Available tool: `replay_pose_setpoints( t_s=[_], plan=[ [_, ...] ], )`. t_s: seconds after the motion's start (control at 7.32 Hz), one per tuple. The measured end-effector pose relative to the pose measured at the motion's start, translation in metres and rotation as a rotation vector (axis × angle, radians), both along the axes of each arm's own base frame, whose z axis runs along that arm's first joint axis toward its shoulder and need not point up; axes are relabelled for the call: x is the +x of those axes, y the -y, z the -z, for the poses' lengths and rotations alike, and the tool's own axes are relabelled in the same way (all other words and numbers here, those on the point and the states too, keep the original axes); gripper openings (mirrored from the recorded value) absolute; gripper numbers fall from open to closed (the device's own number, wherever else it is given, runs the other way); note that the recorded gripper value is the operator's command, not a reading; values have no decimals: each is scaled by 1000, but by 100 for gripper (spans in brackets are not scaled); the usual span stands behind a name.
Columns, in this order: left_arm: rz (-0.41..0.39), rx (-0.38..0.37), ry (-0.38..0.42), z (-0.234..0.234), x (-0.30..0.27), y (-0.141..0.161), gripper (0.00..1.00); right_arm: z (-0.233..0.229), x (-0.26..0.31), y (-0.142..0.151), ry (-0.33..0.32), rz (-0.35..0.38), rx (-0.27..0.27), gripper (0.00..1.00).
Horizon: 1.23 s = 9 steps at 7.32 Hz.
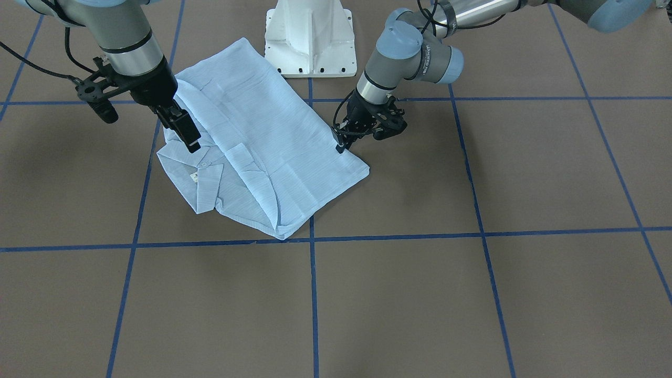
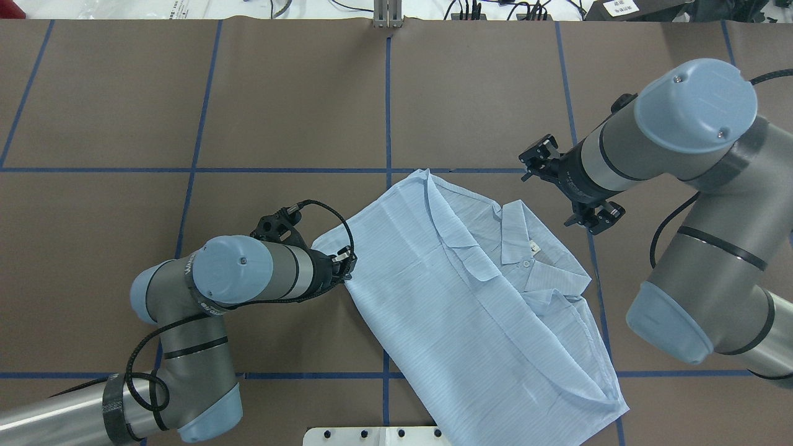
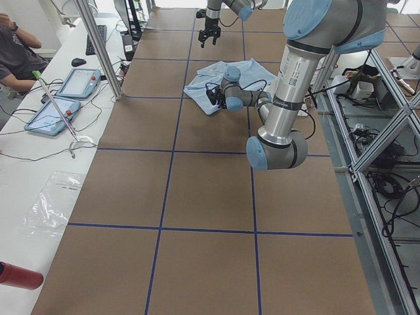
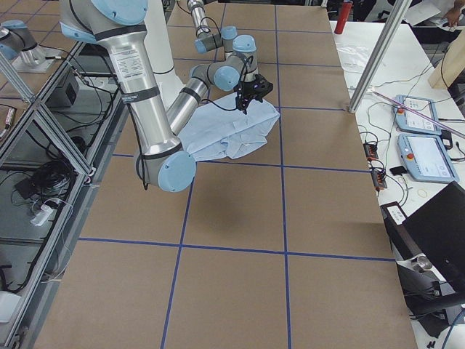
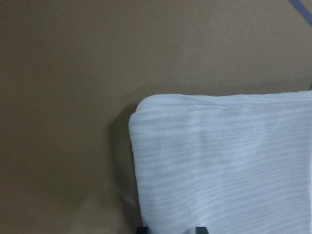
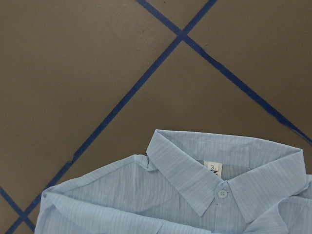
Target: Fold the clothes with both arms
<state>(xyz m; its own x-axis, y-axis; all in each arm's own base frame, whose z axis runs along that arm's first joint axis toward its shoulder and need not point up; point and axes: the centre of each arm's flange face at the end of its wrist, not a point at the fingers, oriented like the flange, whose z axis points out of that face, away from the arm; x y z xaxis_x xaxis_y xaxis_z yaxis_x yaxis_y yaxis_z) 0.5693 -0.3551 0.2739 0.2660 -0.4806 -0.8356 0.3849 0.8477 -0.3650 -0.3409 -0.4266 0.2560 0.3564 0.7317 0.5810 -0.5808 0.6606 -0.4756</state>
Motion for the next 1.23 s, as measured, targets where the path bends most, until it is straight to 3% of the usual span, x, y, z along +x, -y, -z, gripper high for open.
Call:
replay_pose_setpoints(
  t_s=[0.41,0.55,0.82,0.96,1.09,1.23],
  plan=[
    [57,98,57,-11,-6,26,0,2,0,0,2,-2,1,100],
    [83,140,90,-20,-13,55,0,3,0,1,3,-3,2,100],
    [170,228,138,-37,-27,154,0,6,-1,0,6,-2,6,100],
    [216,265,143,-42,-27,211,38,6,-2,-1,7,-1,8,100],
    [246,298,150,-42,-26,257,68,6,-6,-2,5,2,11,100],
    [254,328,163,-42,-30,283,85,7,-14,-5,-5,4,24,100]
  ],
)
